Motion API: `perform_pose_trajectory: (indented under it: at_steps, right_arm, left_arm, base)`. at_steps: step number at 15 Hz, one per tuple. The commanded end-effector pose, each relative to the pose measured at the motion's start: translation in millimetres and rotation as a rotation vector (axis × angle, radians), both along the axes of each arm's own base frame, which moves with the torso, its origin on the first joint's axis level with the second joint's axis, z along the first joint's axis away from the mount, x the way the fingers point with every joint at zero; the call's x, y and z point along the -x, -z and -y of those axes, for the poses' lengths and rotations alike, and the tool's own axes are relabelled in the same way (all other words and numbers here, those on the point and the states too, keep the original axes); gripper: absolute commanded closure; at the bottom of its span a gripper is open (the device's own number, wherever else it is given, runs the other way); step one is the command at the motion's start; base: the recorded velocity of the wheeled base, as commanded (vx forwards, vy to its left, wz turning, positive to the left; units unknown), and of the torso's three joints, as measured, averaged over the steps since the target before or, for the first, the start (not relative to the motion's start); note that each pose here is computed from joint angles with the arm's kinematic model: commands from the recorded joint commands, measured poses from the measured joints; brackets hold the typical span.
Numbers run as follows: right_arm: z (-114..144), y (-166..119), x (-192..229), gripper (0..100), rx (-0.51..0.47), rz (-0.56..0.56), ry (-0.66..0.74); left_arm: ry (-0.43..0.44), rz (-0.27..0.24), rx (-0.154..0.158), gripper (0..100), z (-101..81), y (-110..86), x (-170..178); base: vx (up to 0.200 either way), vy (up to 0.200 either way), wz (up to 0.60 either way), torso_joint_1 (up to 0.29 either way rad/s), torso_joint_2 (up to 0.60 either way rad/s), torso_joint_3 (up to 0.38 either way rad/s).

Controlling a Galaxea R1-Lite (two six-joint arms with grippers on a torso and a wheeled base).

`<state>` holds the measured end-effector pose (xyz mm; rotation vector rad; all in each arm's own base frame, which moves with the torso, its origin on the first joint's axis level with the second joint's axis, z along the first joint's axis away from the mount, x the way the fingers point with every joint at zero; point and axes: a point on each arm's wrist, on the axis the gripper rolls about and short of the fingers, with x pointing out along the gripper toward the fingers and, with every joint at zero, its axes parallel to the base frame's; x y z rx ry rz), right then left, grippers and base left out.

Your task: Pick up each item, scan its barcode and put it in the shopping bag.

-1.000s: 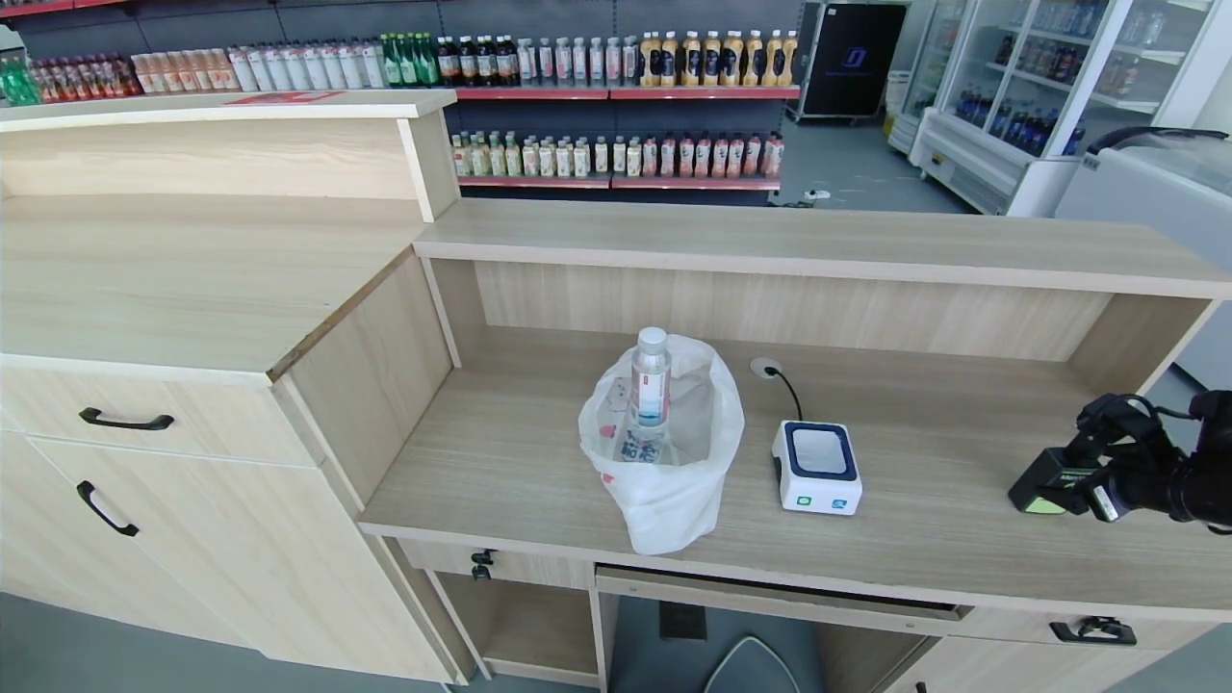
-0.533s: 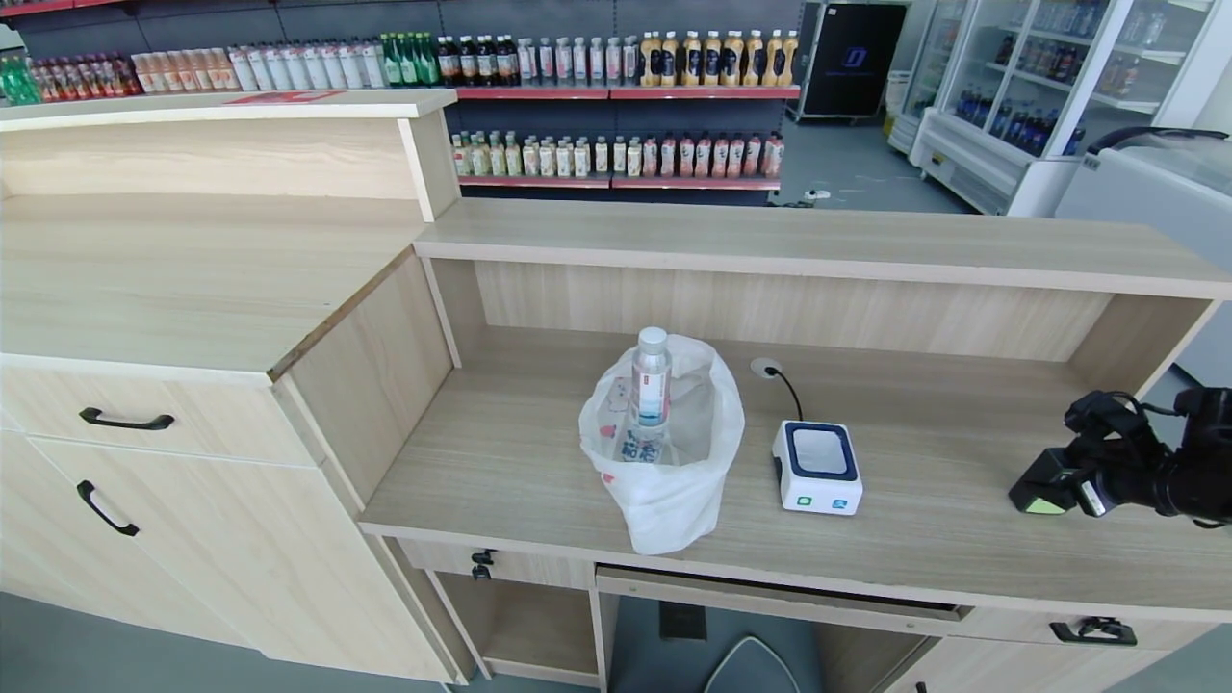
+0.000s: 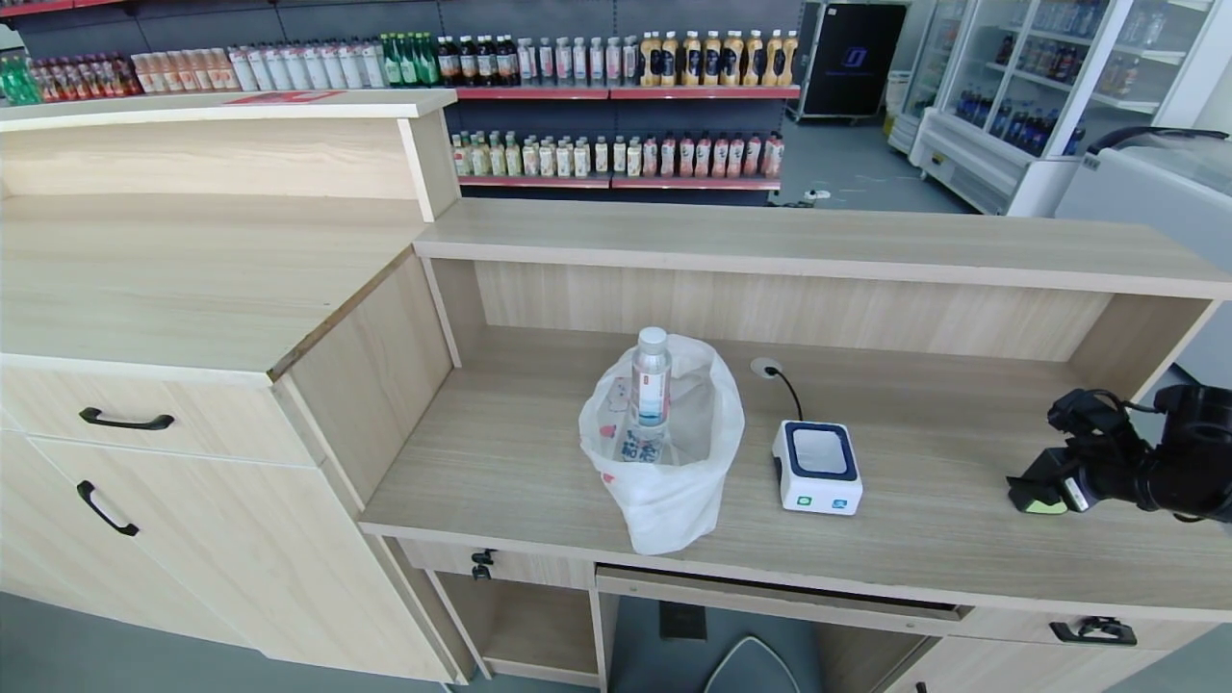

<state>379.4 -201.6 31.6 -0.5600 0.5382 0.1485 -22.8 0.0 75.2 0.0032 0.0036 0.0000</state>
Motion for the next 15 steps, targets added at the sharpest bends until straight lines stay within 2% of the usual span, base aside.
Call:
perform_pose_trajectory:
  at_steps: [1, 4, 5, 11, 13, 15]
  right_arm:
    - [-2.2, 4.6, -3.4, 0, -0.004, -0.005, -0.01]
    - [-6.2, 7.3, -7.0, 0, -0.003, -0.008, -0.022]
    - [-6.9, 8.3, -7.1, 100, -0.005, -0.011, -0.023]
    - [-15.0, 0.0, -11.8, 100, 0.016, 0.018, -0.05]
    - [-20.7, -23.2, -10.6, 100, 0.063, 0.092, -0.061]
    - [-44.1, -100.0, 25.0, 100, 0.221, 0.219, -0.115]
  left_arm:
    - [0.0, 0.001, 0.0, 0, 0.0, 0.0, 0.0]
    - [0.0, 0.001, 0.0, 0, 0.0, 0.0, 0.0]
    - [0.0, 0.001, 0.0, 0, 0.0, 0.0, 0.0]
    - [0.0, 0.001, 0.0, 0, 0.0, 0.0, 0.0]
    - [0.0, 0.001, 0.0, 0, 0.0, 0.0, 0.0]
    - [0.0, 0.001, 0.0, 0, 0.0, 0.0, 0.0]
  base:
    - [0.0, 0.0, 0.0, 0.0, 0.0, 0.0]
    - [0.0, 0.0, 0.0, 0.0, 0.0, 0.0]
    - [0.0, 0.0, 0.0, 0.0, 0.0, 0.0]
    - [0.0, 0.0, 0.0, 0.0, 0.0, 0.0]
    - [0.0, 0.0, 0.0, 0.0, 0.0, 0.0]
    - [0.0, 0.0, 0.0, 0.0, 0.0, 0.0]
